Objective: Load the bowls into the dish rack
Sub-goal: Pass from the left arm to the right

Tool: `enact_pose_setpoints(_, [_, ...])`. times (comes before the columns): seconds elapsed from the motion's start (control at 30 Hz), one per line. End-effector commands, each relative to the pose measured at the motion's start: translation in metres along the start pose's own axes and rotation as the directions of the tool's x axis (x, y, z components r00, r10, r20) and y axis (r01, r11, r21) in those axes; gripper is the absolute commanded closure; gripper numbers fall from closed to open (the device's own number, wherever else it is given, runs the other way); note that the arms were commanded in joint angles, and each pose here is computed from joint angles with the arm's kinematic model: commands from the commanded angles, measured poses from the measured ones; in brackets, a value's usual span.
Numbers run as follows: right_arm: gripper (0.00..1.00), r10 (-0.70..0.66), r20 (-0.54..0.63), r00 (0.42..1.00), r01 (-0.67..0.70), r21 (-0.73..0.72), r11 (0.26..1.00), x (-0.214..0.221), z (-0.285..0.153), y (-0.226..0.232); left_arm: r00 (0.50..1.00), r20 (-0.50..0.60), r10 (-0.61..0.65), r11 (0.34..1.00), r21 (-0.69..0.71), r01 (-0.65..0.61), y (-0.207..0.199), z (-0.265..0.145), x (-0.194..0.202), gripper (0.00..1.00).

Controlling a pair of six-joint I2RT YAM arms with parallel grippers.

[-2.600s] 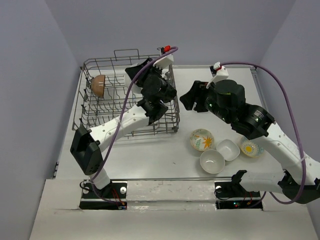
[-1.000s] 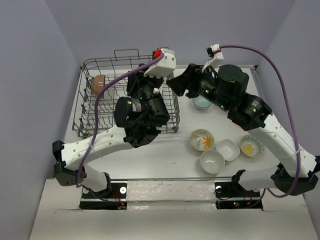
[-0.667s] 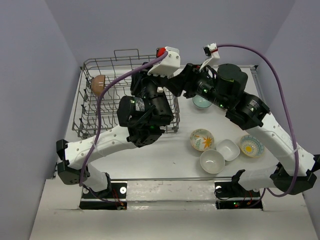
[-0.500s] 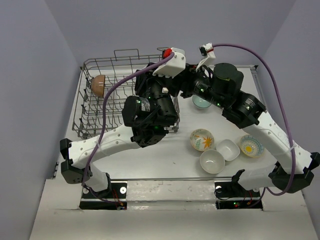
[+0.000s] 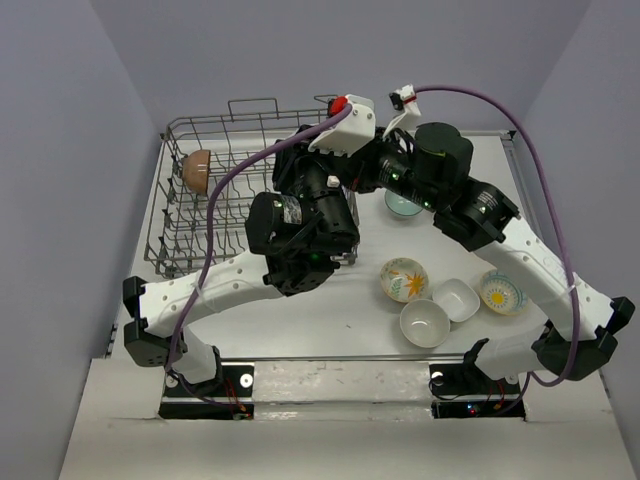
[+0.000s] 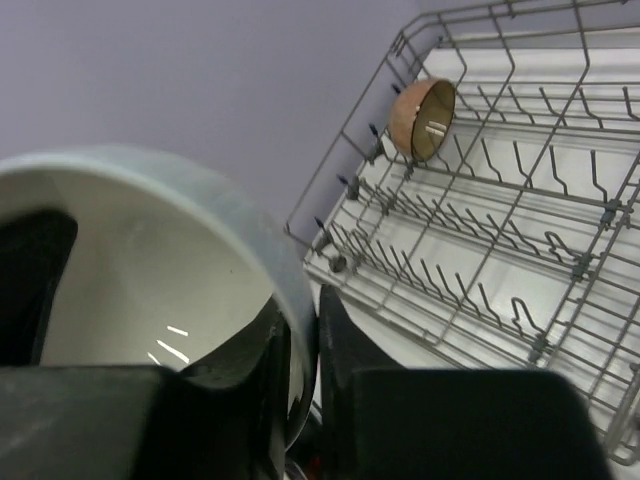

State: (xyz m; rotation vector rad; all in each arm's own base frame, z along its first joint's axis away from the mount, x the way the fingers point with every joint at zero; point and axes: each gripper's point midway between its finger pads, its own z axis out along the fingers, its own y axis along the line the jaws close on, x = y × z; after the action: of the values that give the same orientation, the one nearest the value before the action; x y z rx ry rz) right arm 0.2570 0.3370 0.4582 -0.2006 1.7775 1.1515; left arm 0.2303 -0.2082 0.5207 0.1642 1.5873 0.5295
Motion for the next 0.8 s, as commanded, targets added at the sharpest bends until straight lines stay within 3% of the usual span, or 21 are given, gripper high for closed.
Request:
enact_pose_setpoints(0.0, [0.97, -0.012, 0.083, 0.996, 0.02, -0.097, 0.995, -0.029, -0.004, 0.03, 0.993, -0.03, -0.11, 0.994, 0.014, 0.111, 0.011, -0.007, -0.004, 1.0])
enact_pose_setpoints(0.17, [0.99, -0.014, 0.09, 0.996, 0.022, -0.088, 0.996, -0.031, -0.005, 0.029, 1.0, 0.017, -0.011, 0.999, 0.047, 0.01, -0.006, -0.014, -0.015, 1.0])
enact_pose_setpoints(0.4, [0.99, -0.02, 0.097, 0.995, 0.029, -0.089, 0.996, -0.035, -0.009, 0.031, 0.996, 0.083, -0.009, 0.996, 0.095, 0.001, -0.016, -0.019, -0.024, 1.0])
enact_pose_setpoints(0.53, [0.99, -0.027, 0.095, 0.995, 0.035, -0.081, 0.996, -0.035, -0.008, 0.03, 0.98, 0.186, -0.074, 0.963, 0.27, 0.021, -0.045, -0.033, -0.043, 1.0])
enact_pose_setpoints(0.63, [0.99, -0.033, 0.094, 0.995, 0.04, -0.072, 0.997, -0.034, -0.007, 0.028, 0.968, 0.177, -0.175, 0.897, 0.435, 0.083, -0.057, -0.039, -0.049, 1.0])
enact_pose_setpoints(0.77, [0.99, -0.041, 0.085, 0.996, 0.046, -0.062, 0.997, -0.032, -0.004, 0.025, 0.972, 0.147, -0.182, 0.877, 0.471, 0.093, -0.06, -0.036, -0.042, 1.0])
